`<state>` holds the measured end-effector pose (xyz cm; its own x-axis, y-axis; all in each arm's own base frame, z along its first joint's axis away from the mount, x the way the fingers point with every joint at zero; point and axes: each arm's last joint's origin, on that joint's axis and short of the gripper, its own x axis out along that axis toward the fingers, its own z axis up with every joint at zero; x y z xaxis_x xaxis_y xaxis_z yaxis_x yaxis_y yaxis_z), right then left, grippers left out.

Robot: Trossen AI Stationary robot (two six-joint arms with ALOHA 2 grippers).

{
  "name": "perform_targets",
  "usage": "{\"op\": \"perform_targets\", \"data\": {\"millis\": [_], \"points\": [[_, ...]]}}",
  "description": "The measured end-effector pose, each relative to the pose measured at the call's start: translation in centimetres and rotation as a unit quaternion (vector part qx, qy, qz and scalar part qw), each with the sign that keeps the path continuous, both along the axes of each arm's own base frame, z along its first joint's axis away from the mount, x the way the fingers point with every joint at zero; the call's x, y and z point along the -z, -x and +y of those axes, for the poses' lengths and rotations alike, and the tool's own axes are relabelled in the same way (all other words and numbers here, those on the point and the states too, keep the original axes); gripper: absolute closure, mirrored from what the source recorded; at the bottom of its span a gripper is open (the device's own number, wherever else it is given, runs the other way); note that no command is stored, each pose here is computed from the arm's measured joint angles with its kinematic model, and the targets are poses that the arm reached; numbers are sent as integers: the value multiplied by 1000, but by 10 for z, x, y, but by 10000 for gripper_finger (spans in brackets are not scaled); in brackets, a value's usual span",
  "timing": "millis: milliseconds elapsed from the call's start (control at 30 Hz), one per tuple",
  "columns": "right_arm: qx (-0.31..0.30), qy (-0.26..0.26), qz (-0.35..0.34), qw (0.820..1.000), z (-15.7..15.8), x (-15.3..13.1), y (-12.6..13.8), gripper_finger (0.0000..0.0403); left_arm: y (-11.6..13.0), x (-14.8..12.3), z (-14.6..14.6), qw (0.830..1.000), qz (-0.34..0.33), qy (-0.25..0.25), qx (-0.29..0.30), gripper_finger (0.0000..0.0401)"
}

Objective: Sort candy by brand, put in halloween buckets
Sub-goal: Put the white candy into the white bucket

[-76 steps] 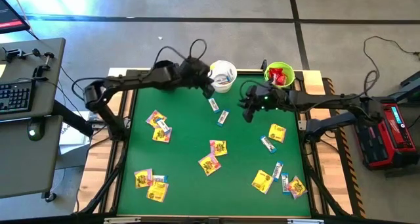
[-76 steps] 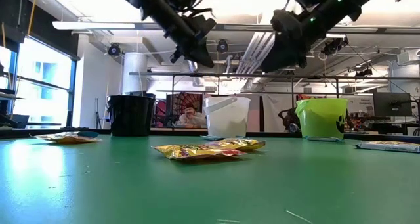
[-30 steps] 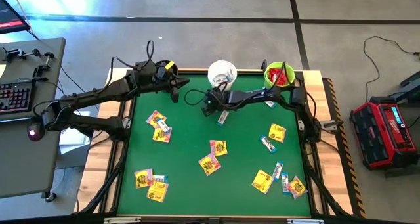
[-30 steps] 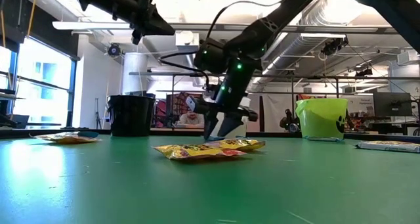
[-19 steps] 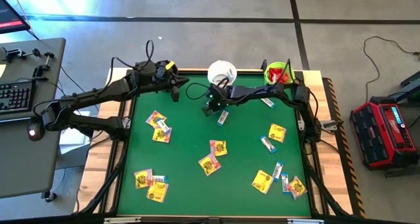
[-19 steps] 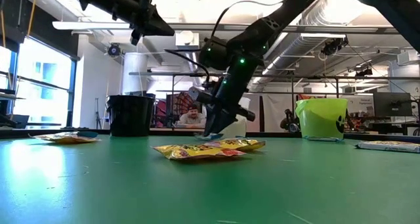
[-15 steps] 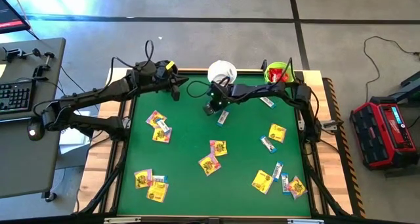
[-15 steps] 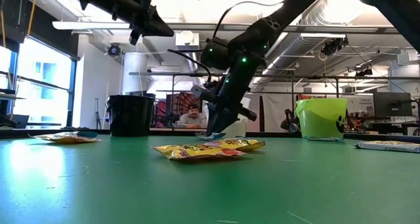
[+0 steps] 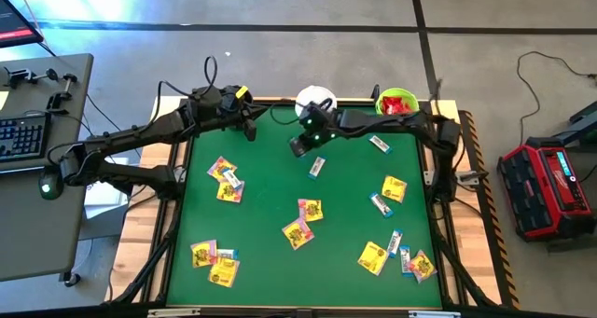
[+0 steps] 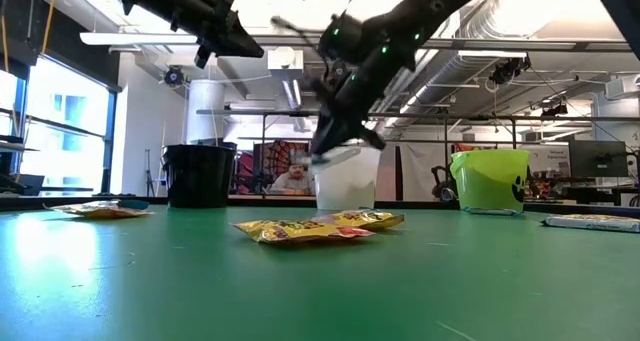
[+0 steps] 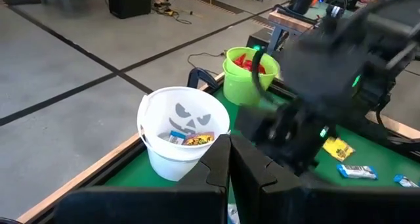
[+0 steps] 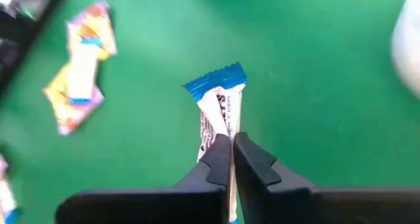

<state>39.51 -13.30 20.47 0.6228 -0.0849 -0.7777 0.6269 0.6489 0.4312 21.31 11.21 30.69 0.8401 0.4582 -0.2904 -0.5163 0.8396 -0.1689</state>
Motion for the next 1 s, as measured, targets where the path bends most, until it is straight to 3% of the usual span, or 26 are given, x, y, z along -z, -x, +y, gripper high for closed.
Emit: {"op": "perform_targets", "data": {"millis": [133, 267, 367, 500, 667, 1000], "points": [[28, 24, -33, 999, -12, -30, 13, 402, 0, 0, 0, 1000, -2, -1, 0, 401], [76, 81, -52, 992, -34, -57, 32, 402, 0, -1, 0, 1000, -7, -4, 0, 401], [114, 108, -54, 986, -57, -66, 48, 402, -1, -2, 0, 1000, -12, -6, 0, 401], [141, 123, -39, 981, -88, -62, 64, 402, -1, -2, 0, 1000, -12, -6, 0, 401], [153, 105, -23, 982, -111, -52, 78, 402, -1, -2, 0, 1000, -11, -6, 0, 401], [121, 60, 5, 991, -110, -33, 75, 402, -1, -2, 0, 1000, -9, -5, 0, 401]]}}
